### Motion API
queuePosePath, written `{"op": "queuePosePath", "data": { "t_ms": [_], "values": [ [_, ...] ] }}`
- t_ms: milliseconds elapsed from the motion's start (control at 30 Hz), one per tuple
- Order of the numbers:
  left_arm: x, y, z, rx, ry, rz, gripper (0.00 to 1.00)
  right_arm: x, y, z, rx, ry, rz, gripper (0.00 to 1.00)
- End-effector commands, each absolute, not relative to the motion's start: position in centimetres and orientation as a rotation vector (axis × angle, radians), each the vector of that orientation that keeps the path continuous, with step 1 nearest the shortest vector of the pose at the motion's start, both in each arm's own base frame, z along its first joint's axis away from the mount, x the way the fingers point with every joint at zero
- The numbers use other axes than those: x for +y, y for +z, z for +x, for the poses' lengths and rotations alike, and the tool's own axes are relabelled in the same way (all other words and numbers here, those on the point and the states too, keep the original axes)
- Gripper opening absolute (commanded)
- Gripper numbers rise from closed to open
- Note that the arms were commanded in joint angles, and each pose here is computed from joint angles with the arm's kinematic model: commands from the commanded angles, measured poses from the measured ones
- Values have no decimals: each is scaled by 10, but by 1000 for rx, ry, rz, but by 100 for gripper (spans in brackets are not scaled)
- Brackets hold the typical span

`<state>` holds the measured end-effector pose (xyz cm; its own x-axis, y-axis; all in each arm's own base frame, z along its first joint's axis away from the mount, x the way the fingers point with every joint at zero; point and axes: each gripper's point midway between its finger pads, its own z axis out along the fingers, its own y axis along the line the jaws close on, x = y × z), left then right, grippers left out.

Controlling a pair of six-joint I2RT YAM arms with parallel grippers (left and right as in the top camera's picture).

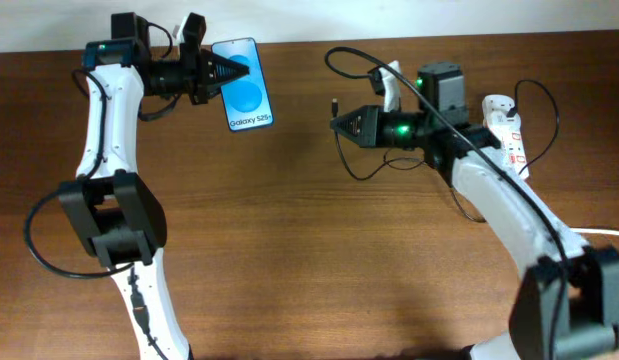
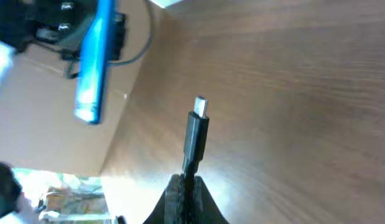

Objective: Plug charger to phone and switch on socket
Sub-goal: 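Insert the USB-C plug into the phone's bottom port with right gripper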

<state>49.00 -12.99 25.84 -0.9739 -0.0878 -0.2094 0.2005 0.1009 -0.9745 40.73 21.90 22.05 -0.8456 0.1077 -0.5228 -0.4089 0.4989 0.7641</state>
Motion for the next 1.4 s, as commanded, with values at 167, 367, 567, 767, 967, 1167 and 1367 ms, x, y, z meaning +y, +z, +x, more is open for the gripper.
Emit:
{"op": "queuePosePath", "data": {
  "t_ms": [167,367,567,767,967,1167,1367],
  "values": [
    [-161,279,476,2095,-2097,206,0,255,262,338,2215,1499,-454,4],
    [-161,279,476,2098,-2100,200,0,304,246,321,2268,1535,-511,4],
    [-154,279,479,2094,-2093,181,0,325,242,334,2243,1600,-456,4],
    [-145,279,483,2099,-2095,141,0,327,234,336,2252,1609,-454,4],
    [-145,280,485,2112,-2108,116,0,327,235,337,2250,1614,-446,4],
    [-149,280,484,2116,-2114,123,0,332,237,335,2235,1608,-462,4],
    [-160,280,481,2124,-2126,147,0,331,236,338,2234,1596,-453,4]
  ]
}}
